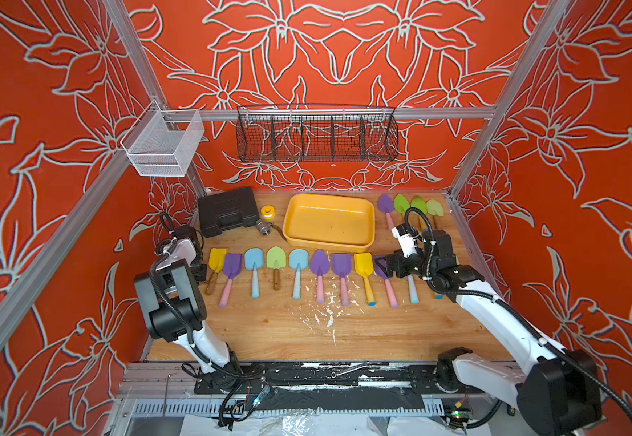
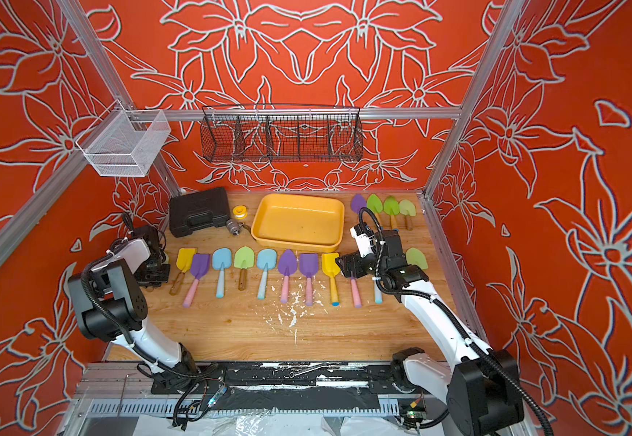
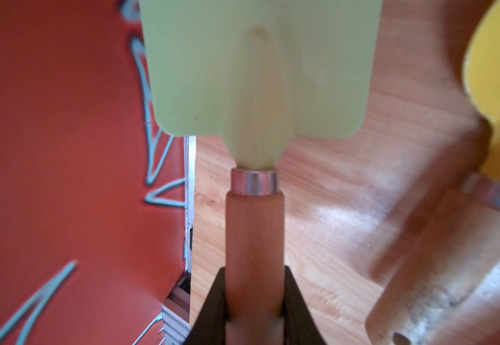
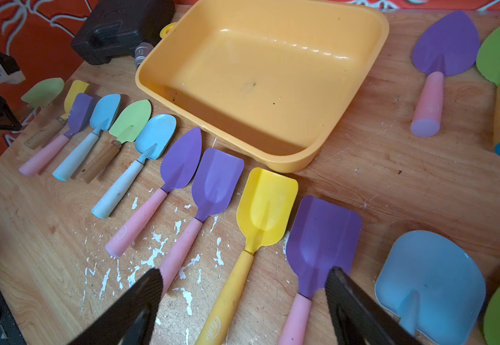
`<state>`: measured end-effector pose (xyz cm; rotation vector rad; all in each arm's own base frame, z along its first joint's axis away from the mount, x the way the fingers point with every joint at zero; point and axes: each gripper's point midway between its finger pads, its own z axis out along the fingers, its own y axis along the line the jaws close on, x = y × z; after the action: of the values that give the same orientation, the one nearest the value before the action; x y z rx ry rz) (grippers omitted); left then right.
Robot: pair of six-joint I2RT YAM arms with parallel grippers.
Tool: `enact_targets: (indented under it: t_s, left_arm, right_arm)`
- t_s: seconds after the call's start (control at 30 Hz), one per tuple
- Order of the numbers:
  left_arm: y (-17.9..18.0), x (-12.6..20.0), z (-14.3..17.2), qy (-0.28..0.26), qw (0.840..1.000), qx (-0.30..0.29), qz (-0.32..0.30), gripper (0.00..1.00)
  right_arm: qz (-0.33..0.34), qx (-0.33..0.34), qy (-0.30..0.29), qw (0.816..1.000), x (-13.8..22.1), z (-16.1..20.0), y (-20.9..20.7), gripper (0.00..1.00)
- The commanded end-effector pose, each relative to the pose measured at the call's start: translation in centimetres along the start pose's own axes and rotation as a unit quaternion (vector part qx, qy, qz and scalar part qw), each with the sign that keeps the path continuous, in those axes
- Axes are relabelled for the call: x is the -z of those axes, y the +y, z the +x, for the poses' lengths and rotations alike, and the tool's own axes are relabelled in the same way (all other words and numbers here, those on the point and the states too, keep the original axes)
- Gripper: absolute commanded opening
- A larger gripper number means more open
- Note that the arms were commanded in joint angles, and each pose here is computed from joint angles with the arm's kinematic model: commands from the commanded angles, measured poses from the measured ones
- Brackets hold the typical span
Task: Take the shovel out of the storage box
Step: Place the shovel at the center of the board.
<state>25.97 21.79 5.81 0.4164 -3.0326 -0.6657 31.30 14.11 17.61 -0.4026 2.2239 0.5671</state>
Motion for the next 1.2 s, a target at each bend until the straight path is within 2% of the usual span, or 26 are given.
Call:
enact_targets:
  t_s: [0.0, 0.23, 0.37, 0.6, 0.7, 1.17]
  left_arm:
    - [0.1, -0.5, -0.4, 0.001, 1.000, 0.012, 0.008, 0.09]
    - [-0.2, -1.6, 0.0, 0.014, 1.000, 0.010, 0.007, 0.12]
    - [-0.2, -2.0, 0.1, 0.020, 1.000, 0.012, 0.008, 0.18]
    - [-0.4, -2.9, 0.1, 0.035, 0.999, 0.015, 0.014, 0.19]
    - [-0.3, -3.0, -0.1, 0.036, 0.999, 0.020, 0.015, 0.26]
    - [-0.4, -3.2, 0.0, 0.043, 0.999, 0.026, 0.017, 0.37]
  right_arm:
    - [-0.008, 0.001, -0.011, 1.000, 0.0, -1.4, 0.3, 0.87]
    - [-0.009, 0.008, -0.004, 1.000, -0.3, -1.6, 0.2, 0.87]
    - [-0.014, 0.011, 0.002, 1.000, -0.5, -1.7, 0.3, 0.88]
    - [-0.018, 0.015, 0.008, 1.000, -0.7, -2.2, 0.4, 0.87]
    - [-0.019, 0.015, 0.011, 1.000, -0.8, -2.2, 0.4, 0.87]
    - [-0.017, 0.014, 0.017, 1.000, -0.7, -1.9, 0.3, 0.87]
